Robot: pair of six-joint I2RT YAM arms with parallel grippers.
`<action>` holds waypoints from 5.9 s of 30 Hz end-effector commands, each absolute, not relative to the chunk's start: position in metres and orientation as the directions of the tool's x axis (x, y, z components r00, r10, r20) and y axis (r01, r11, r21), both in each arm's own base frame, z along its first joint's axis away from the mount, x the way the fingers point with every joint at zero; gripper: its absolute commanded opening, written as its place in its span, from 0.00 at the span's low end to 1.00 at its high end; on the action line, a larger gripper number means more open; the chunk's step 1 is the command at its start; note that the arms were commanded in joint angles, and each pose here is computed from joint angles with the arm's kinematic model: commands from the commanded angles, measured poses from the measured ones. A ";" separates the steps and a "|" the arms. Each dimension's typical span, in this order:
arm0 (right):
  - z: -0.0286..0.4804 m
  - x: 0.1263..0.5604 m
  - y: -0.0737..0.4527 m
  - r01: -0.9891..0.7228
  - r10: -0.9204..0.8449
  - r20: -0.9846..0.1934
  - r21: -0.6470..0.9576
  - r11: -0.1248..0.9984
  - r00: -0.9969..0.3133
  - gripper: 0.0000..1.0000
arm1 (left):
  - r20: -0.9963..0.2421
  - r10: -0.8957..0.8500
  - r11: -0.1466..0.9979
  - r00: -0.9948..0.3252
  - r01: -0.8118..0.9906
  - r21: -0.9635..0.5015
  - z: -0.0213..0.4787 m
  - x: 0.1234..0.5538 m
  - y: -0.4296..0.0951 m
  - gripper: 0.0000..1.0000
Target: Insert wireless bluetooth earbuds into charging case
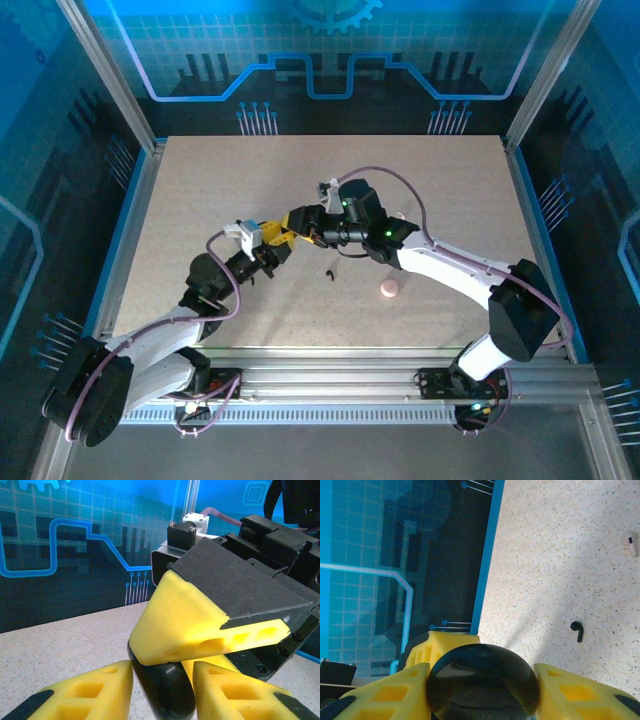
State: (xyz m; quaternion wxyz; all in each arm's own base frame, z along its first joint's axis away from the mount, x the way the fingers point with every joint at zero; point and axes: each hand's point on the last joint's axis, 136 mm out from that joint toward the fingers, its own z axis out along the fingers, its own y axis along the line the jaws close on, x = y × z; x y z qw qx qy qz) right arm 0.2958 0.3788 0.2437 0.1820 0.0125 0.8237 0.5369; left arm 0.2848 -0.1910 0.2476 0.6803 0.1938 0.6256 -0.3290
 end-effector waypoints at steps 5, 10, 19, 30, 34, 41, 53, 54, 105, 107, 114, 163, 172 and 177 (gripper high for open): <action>0.259 0.291 0.380 -0.228 0.217 -0.341 0.879 0.419 -0.915 0.61 | -0.974 -0.227 0.704 0.005 0.691 -0.161 0.255 0.281 -0.190 0.31; 0.271 0.293 0.361 -0.325 0.222 -0.467 0.820 0.471 -0.856 0.74 | -0.971 -0.239 0.663 -0.012 0.729 -0.172 0.261 0.275 -0.197 0.30; 0.265 0.288 0.302 -0.476 0.149 -0.669 0.650 0.592 -0.728 0.75 | -0.974 -0.219 0.654 -0.058 0.732 -0.191 0.259 0.277 -0.201 0.26; 0.190 0.268 0.294 -0.391 -0.084 -0.513 0.526 0.755 -0.854 0.71 | -0.884 -0.316 0.900 -0.345 0.185 -0.394 0.203 0.318 -0.118 0.46; 0.170 0.264 0.303 -0.416 -0.228 -0.437 0.405 0.814 -0.870 0.70 | -0.747 -0.486 0.861 -0.455 -0.101 -0.499 0.182 0.310 -0.076 0.53; 0.138 0.259 0.341 -0.511 -0.431 -0.309 0.259 0.820 -0.848 0.70 | -0.497 -0.708 0.705 -0.502 -0.452 -0.547 0.146 0.282 -0.015 0.62; 0.088 0.256 0.395 -0.615 -0.597 -0.158 0.113 0.780 -0.787 0.72 | -0.349 -0.818 0.575 -0.458 -0.620 -0.534 0.122 0.259 0.027 0.70; 0.085 0.257 0.399 -0.614 -0.598 -0.152 0.112 0.781 -0.787 0.72 | -0.343 -0.821 0.571 -0.458 -0.624 -0.534 0.121 0.259 0.029 0.70; 0.196 0.266 0.377 -0.859 -0.592 -0.779 -0.146 0.491 -0.206 0.42 | -0.480 -0.511 0.663 -0.713 0.028 -0.748 0.213 0.278 -0.073 0.60; 0.205 0.258 0.376 -0.884 -0.600 -0.790 -0.182 0.430 -0.129 0.42 | -0.503 -0.454 0.647 -0.735 0.116 -0.754 0.227 0.275 -0.091 0.59; 0.222 0.241 0.370 -0.904 -0.613 -0.787 -0.309 0.295 0.069 0.42 | -0.588 -0.290 0.569 -0.755 0.358 -0.740 0.262 0.258 -0.138 0.60; 0.250 0.238 0.374 -0.856 -0.612 -0.762 -0.446 0.261 0.210 0.41 | -0.555 -0.046 0.440 -0.831 0.482 -0.758 0.251 0.231 -0.209 0.51; 0.254 0.237 0.376 -0.858 -0.606 -0.767 -0.443 0.261 0.211 0.41 | -0.556 -0.028 0.439 -0.831 0.489 -0.754 0.250 0.231 -0.213 0.39; 0.253 0.237 0.377 -0.860 -0.608 -0.766 -0.440 0.259 0.209 0.41 | -0.560 -0.022 0.432 -0.828 0.497 -0.752 0.251 0.230 -0.215 0.30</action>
